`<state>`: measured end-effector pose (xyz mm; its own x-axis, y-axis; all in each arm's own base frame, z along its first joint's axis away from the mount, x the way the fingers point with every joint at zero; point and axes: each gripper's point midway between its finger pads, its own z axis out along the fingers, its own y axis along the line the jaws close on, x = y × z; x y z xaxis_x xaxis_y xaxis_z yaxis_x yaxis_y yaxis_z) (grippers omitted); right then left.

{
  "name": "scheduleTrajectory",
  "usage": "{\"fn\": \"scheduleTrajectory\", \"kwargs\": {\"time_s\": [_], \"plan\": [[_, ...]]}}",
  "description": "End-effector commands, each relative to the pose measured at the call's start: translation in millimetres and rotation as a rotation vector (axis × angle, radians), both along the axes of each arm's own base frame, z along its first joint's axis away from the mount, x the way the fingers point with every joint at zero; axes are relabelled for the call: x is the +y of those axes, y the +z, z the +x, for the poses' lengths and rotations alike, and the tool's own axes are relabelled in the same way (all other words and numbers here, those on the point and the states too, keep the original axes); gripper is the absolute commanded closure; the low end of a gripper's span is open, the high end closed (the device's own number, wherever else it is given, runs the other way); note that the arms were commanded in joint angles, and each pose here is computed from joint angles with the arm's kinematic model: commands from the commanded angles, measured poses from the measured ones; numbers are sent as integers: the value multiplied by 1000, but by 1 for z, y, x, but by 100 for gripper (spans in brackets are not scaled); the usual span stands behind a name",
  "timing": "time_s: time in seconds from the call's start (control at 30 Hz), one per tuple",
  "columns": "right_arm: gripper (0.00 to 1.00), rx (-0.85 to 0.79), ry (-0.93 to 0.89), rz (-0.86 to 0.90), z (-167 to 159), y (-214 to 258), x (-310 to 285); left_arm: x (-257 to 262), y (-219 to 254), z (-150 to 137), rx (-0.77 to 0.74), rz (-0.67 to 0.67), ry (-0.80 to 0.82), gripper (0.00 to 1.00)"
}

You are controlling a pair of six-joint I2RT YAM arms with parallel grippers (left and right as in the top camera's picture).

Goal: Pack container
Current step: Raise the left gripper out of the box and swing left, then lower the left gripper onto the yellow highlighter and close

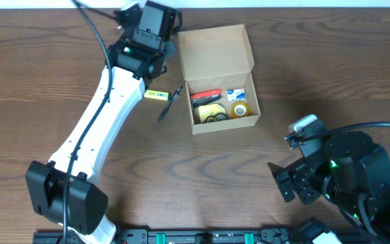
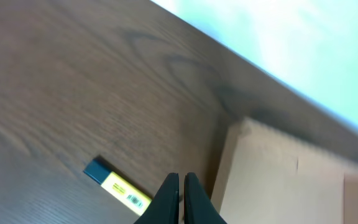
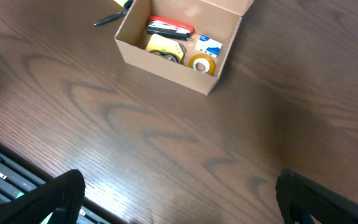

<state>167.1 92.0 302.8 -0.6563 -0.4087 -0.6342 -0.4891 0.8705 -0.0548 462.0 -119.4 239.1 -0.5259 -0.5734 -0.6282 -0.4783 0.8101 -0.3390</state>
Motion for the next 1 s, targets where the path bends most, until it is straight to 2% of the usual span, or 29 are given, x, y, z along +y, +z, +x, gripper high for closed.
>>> {"fn": "scheduleTrajectory", "kwargs": {"time_s": [0.0,0.13,0.23,0.3,0.4,0.47,0.57,0.6,0.67,0.97], "plan": [[1,-3,-35,2,2,1,-5,21,14,3,-101,-174,304,94],[1,-3,-35,2,2,1,-5,27,-10,-1,-79,-276,492,94],[1,-3,-35,2,2,1,-5,27,-34,-2,-35,-292,560,94],[1,-3,-35,2,2,1,-5,25,-50,-1,-7,-304,597,73],[1,-3,-35,2,2,1,-5,22,-78,1,38,-315,648,60],[1,-3,-35,2,2,1,-5,20,-96,1,81,-325,667,39],[1,-3,-35,2,2,1,-5,19,-120,-3,151,-350,714,25],[1,-3,-35,2,2,1,-5,19,-126,-6,172,-358,733,18],[1,-3,-35,2,2,1,-5,21,-139,-11,212,-360,770,16],[1,-3,-35,2,2,1,-5,24,-176,-41,345,-336,917,18]]}}
